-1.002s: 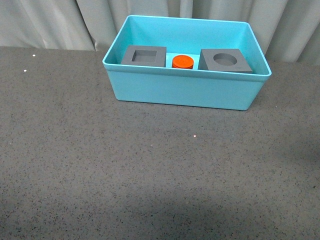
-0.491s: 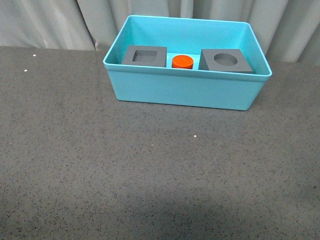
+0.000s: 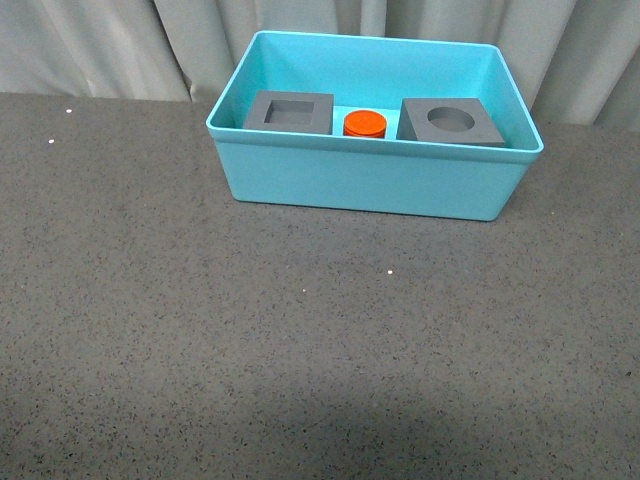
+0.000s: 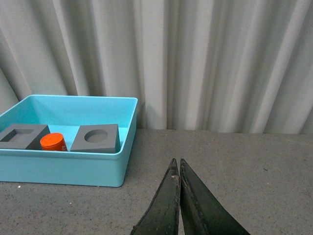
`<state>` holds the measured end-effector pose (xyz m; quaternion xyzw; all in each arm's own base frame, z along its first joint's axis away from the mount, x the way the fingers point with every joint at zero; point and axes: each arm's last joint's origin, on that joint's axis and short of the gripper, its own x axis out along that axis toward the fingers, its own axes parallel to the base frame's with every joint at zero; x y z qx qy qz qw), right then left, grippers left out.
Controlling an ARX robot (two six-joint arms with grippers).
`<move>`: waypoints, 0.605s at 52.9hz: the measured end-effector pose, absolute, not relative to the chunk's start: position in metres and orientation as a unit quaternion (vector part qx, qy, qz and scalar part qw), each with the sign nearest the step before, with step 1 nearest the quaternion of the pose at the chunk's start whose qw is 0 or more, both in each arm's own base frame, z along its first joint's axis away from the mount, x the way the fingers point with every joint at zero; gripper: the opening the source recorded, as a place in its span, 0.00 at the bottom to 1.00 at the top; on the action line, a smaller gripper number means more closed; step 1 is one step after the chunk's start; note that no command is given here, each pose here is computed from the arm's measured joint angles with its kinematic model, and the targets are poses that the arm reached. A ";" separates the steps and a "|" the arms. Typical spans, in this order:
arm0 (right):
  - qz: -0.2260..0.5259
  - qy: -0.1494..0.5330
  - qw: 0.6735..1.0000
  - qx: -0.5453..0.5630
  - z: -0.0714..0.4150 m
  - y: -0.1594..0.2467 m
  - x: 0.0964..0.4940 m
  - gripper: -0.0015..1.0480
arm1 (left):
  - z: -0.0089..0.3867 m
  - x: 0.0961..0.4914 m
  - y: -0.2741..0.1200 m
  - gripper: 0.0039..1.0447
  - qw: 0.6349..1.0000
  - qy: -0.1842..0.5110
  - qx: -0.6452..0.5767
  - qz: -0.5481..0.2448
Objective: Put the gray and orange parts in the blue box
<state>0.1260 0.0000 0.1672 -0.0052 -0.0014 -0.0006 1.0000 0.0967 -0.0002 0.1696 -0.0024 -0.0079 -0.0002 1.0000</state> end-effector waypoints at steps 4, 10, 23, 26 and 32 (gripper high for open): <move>-0.001 -0.002 1.000 -0.005 0.168 0.000 0.124 0.01 | 0.170 0.097 0.000 0.94 1.000 -0.008 -0.002 0.000; -0.001 -0.003 1.000 -0.005 0.168 0.000 0.121 0.01 | 0.170 0.097 0.000 0.94 1.000 -0.008 -0.002 0.000; 0.000 -0.004 1.000 -0.005 0.168 0.000 0.115 0.01 | 0.170 0.097 0.000 0.94 1.000 -0.008 -0.002 0.000; 0.000 -0.004 1.000 -0.005 0.168 0.000 0.114 0.01 | 0.170 0.097 0.000 0.94 1.000 -0.008 -0.002 0.000; 0.000 -0.004 1.000 -0.005 0.168 0.000 0.111 0.01 | 0.170 0.097 0.000 0.94 1.000 -0.008 -0.002 0.000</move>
